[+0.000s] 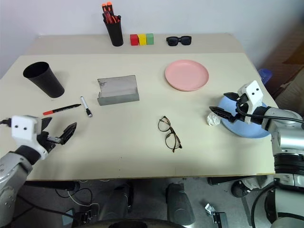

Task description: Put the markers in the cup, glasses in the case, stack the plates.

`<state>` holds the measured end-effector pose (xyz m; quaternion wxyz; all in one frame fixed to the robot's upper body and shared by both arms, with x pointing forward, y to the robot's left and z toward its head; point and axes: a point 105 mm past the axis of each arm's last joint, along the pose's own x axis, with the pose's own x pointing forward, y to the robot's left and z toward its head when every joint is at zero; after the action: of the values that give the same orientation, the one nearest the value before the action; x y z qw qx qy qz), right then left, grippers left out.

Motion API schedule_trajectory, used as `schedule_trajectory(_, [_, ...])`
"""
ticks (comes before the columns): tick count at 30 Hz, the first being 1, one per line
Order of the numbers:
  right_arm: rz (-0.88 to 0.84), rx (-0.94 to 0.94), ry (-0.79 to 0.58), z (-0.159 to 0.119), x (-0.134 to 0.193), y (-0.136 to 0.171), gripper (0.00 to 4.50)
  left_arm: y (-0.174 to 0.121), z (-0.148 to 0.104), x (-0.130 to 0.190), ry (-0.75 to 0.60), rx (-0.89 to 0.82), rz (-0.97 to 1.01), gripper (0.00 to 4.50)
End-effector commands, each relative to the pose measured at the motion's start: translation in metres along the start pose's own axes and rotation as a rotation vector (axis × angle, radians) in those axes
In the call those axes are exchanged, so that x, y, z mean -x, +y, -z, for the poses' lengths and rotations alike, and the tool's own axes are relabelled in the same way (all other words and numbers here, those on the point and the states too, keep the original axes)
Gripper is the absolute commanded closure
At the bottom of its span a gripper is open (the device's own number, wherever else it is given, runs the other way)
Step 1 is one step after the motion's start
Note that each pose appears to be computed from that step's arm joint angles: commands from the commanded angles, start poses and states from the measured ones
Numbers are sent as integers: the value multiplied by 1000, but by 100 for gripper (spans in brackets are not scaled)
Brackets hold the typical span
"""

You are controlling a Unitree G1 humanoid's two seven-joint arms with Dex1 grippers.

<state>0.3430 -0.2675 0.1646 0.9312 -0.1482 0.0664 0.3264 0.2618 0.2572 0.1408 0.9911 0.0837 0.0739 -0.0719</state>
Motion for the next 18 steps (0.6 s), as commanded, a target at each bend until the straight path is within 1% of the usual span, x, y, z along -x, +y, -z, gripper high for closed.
schedule_trajectory(1, [-31, 56, -74, -18, -3, 15, 0, 3, -1, -12, 27, -11, -34, 4])
schedule_trajectory(2, [-51, 63, -89, -22, -7, 24, 0, 8, 2, -16, 53, 6, -58, 4])
schedule_trajectory(4, [-128, 78, -141, -37, -17, 50, 0, 1, -6, -33, 61, 45, -70, 4])
schedule_trajectory(6, [-203, 73, -193, -48, -27, 80, 0, -1, -13, -51, 84, 55, -127, 4])
schedule_trajectory(10, [-321, 37, -239, -58, -41, 133, 0, -2, -18, -72, 170, 124, -252, 4])
schedule_trajectory(12, [-349, 25, -239, -59, -46, 149, 0, -5, -18, -78, 197, 199, -271, 4])
schedule_trajectory(14, [-361, 27, -233, -59, -49, 159, 0, -9, -18, -81, 221, 222, -276, 4])
schedule_trajectory(16, [-387, 54, -221, -60, -54, 171, 0, -14, -12, -85, 282, 251, -284, 4])
schedule_trajectory(18, [-399, 67, -218, -61, -58, 179, 0, -18, -10, -88, 311, 268, -285, 4])
